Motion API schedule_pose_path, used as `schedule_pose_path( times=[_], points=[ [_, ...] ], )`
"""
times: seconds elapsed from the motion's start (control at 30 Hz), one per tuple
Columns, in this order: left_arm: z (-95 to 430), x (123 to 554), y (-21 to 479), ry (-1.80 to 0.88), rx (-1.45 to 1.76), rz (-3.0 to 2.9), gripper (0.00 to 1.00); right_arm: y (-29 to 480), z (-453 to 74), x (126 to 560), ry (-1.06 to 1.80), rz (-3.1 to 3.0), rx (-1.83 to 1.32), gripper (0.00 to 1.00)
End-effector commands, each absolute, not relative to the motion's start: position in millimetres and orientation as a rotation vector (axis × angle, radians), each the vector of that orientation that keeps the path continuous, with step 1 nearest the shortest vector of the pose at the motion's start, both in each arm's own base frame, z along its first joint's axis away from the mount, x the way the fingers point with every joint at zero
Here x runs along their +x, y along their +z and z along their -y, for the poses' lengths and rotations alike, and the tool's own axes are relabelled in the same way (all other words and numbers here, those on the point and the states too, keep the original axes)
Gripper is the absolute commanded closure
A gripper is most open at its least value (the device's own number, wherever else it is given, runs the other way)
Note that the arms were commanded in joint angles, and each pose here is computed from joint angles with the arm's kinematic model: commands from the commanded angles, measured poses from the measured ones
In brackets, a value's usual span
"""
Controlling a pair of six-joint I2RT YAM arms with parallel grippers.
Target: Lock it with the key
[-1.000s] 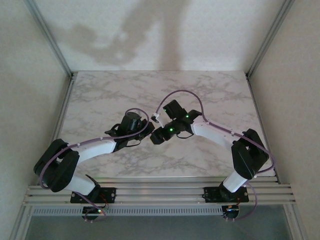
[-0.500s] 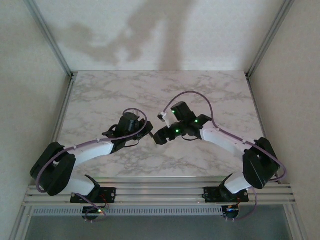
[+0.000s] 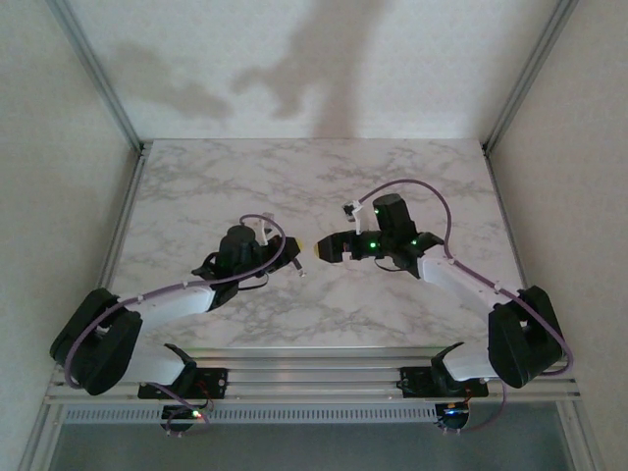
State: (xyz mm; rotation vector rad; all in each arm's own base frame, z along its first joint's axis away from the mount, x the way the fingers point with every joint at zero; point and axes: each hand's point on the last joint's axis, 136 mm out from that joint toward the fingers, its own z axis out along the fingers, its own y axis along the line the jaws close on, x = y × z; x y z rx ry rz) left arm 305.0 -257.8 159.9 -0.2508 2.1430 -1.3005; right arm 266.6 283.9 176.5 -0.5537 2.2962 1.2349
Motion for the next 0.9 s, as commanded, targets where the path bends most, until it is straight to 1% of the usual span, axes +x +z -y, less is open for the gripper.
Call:
schedule_pose_path(
  times=[0.0, 0.13, 0.33, 0.4, 0.5, 0.73, 0.87],
  points=[
    [262.9, 300.8, 202.8, -1.388, -0.099, -1.976, 1.00, 186.7, -287.3, 271.0, 1.358, -2.244, -0.485, 0.01],
    [265.5, 293.4, 213.5, -1.445, -0.045, -1.915, 1.00, 186.4, -290.0, 269.5, 1.443, -2.208, -0.469, 0.01],
    [269.6, 289.3, 217.6, -1.497, -0.012, -1.879, 1.00, 180.7, -301.9, 260.0, 1.563, -2.181, -0.527, 0.01],
    [268.0, 294.5, 211.4, -1.469, -0.044, -1.905, 1.00, 179.2, -302.9, 259.1, 1.539, -2.174, -0.542, 0.01],
    [267.1, 303.7, 202.4, -1.428, -0.082, -1.950, 1.00, 173.2, -305.6, 251.7, 1.427, -2.186, -0.603, 0.02],
    [265.6, 319.6, 183.1, -1.357, -0.164, -2.033, 1.00, 162.5, -310.6, 243.6, 1.246, -2.188, -0.684, 0.14],
    [266.0, 323.1, 175.7, -1.347, -0.186, -2.062, 1.00, 163.2, -315.9, 235.7, 1.216, -2.164, -0.741, 0.23]
  ],
)
